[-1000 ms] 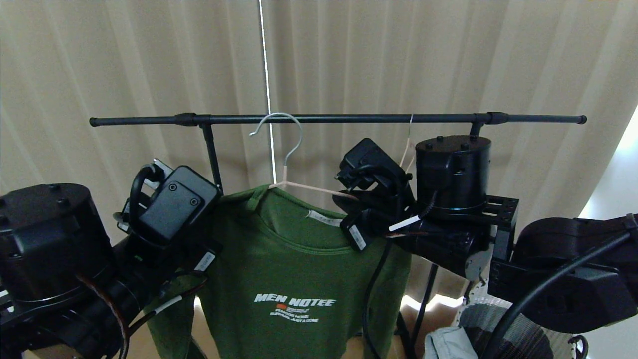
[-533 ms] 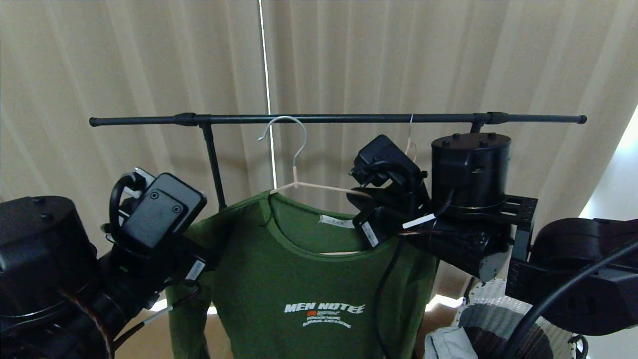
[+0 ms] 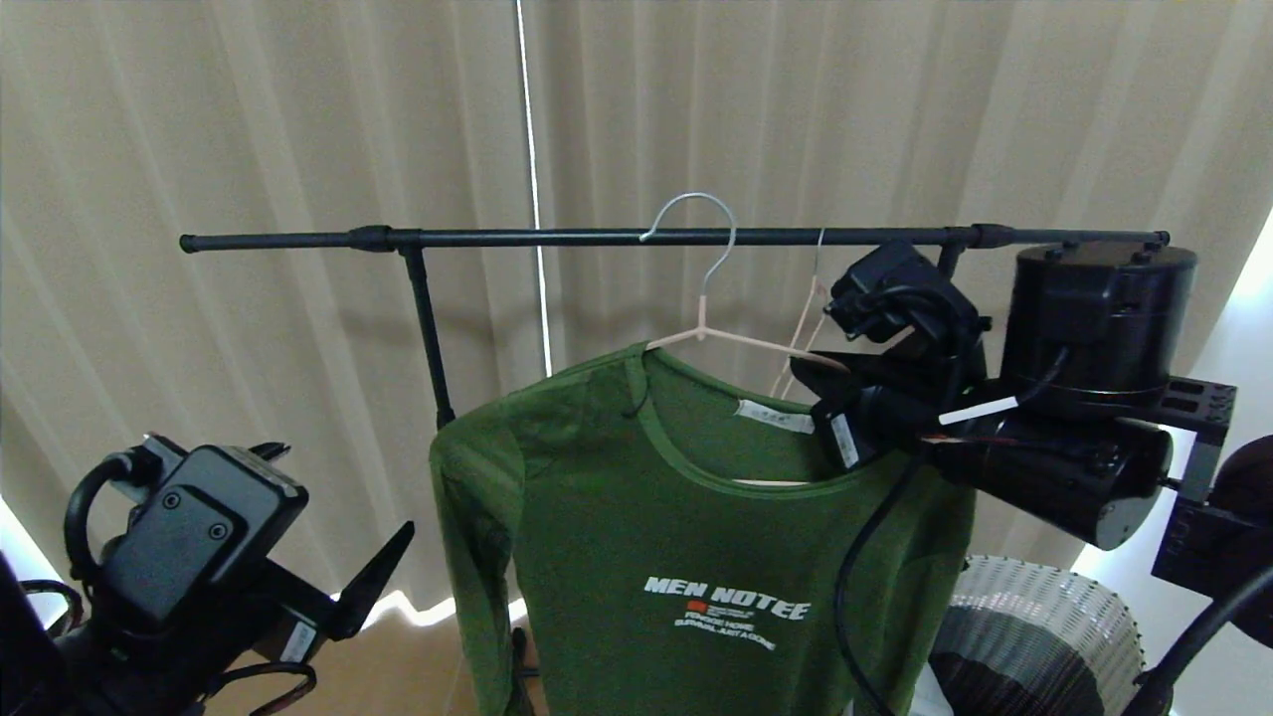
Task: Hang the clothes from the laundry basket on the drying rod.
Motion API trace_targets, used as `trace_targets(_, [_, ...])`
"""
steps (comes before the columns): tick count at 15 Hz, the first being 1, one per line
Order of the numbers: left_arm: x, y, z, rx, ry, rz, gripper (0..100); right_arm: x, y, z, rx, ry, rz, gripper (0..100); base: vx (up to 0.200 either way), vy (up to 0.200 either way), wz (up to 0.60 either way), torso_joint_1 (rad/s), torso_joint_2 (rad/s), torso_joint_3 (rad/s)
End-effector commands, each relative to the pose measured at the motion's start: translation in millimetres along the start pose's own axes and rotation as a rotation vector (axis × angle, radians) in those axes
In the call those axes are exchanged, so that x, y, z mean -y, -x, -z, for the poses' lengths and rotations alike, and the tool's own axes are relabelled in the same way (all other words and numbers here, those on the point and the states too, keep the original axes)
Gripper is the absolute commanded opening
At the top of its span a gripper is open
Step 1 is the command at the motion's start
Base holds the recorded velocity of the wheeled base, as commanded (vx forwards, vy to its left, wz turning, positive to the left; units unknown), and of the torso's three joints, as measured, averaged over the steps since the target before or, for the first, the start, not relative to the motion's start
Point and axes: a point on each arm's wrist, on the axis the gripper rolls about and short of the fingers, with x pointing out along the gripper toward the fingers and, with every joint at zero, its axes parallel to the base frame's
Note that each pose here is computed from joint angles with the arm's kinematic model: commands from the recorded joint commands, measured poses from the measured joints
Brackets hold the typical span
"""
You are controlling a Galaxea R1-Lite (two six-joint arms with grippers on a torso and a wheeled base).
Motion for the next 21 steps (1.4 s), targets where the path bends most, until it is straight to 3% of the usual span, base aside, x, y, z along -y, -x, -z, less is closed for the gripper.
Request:
trace_targets(1, [-2.5, 2.4, 12.8, -0.036, -0.001, -0.002, 100, 10.7, 17.7, -5.6, 0.037, -0.013, 0.02, 0, 0.0, 0.0, 0.0, 0.0, 0.0, 0.0])
trace_targets(3, [-2.0, 1.3, 13.7, -0.018, 0.004, 0.042, 100, 12.6, 24.1, -7.0, 0.05, -0.018, 0.019, 0, 0.0, 0.0, 0.0, 0.0, 0.0, 0.0])
trace_targets(7, [6.2, -12.5, 17.1, -0.069, -0.019, 0.075, 100, 12.9, 33.6, -9.1, 0.068, -0.02, 0.011, 0, 0.0, 0.0, 0.0, 0.0, 0.0, 0.0])
trace_targets(9, [6.2, -14.9, 12.8, -0.048, -0.008, 0.092, 100, 9.1, 40.7, -12.9, 0.089, -0.019, -0.006, 0, 0.0, 0.0, 0.0, 0.0, 0.0, 0.0])
trace_targets(12, [7.8, -14.7, 2.8, 0.028, 0.067, 0.173, 100, 4.7, 44.8, -14.7, 0.102, -0.016, -0.026, 0, 0.0, 0.0, 0.0, 0.0, 0.0, 0.0])
trace_targets(18, [10.4, -27.4, -0.2, 0.002, 0.15, 0.181, 100, 3.6, 48.9, -17.0, 0.115, -0.017, -0.035, 0, 0.0, 0.0, 0.0, 0.0, 0.0, 0.0])
trace_targets(19, [11.4, -28.6, 1.1, -0.006, 0.15, 0.184, 0, 3.9, 50.3, -17.8, 0.12, -0.018, -0.036, 0, 0.0, 0.0, 0.0, 0.0, 0.0, 0.0])
trace_targets(21, [8.5, -30.0, 3.5, -0.019, 0.144, 0.167, 0, 4.0, 50.8, -17.9, 0.12, -0.018, -0.034, 0, 0.0, 0.0, 0.0, 0.0, 0.0, 0.0])
